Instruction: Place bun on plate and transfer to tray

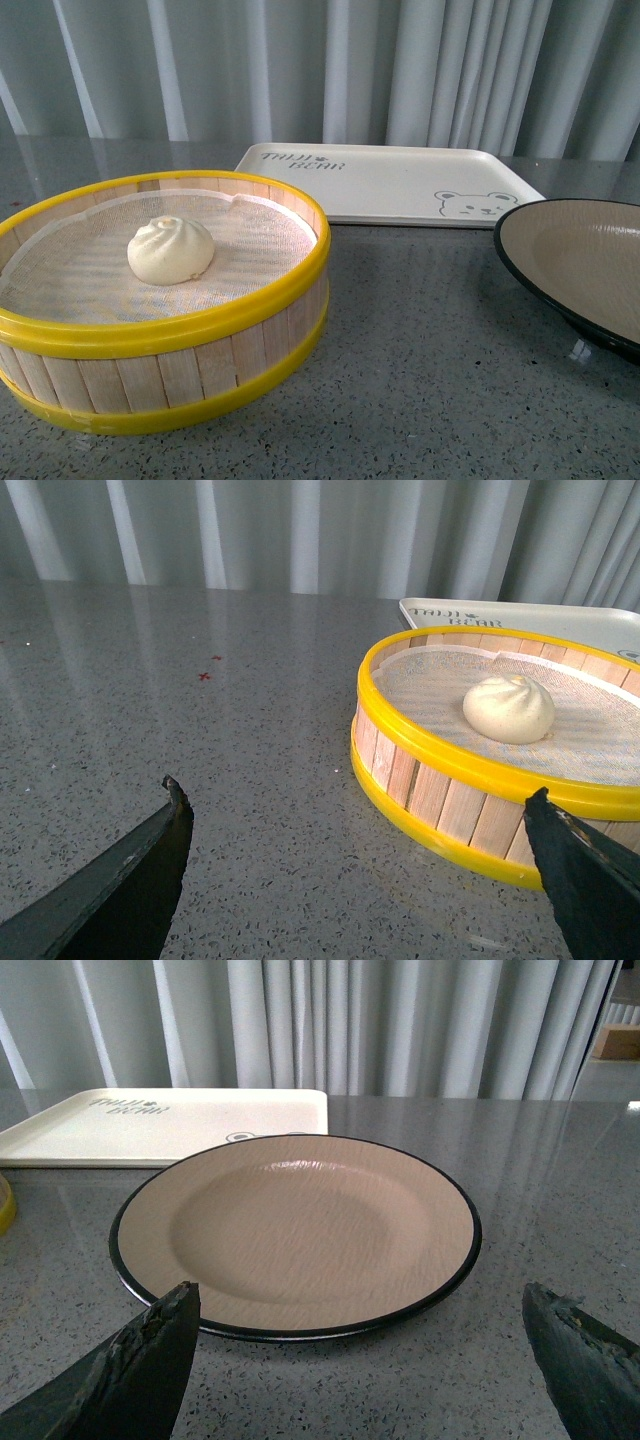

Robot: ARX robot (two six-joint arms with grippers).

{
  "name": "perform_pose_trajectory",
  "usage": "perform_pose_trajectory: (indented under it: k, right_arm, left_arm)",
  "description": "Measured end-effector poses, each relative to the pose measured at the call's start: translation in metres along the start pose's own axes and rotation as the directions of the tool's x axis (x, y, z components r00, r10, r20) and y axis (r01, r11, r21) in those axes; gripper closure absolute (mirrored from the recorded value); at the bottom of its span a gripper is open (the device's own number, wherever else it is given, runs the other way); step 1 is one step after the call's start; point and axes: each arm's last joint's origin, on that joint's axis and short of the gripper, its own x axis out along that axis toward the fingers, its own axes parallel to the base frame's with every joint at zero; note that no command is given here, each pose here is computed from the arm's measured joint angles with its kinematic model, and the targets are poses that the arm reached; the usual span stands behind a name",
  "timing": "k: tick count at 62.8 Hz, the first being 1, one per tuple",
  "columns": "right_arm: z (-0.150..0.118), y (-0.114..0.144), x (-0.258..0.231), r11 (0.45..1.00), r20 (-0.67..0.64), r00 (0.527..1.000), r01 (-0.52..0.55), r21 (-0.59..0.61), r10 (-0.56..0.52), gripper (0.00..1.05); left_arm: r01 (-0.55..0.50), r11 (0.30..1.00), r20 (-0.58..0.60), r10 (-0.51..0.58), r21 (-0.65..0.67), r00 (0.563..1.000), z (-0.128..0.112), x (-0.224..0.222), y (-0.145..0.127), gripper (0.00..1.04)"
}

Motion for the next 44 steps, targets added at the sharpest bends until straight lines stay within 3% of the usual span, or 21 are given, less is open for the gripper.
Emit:
perform_pose_trajectory:
  k: [44]
  right_arm:
    - [0.0,0.0,0.0,1.0,0.0,1.0,0.0,0.0,0.0,0.09]
  left_arm:
    - [0.0,1.0,0.0,0.0,0.0,1.0,-0.0001,0.0,0.0,0.07]
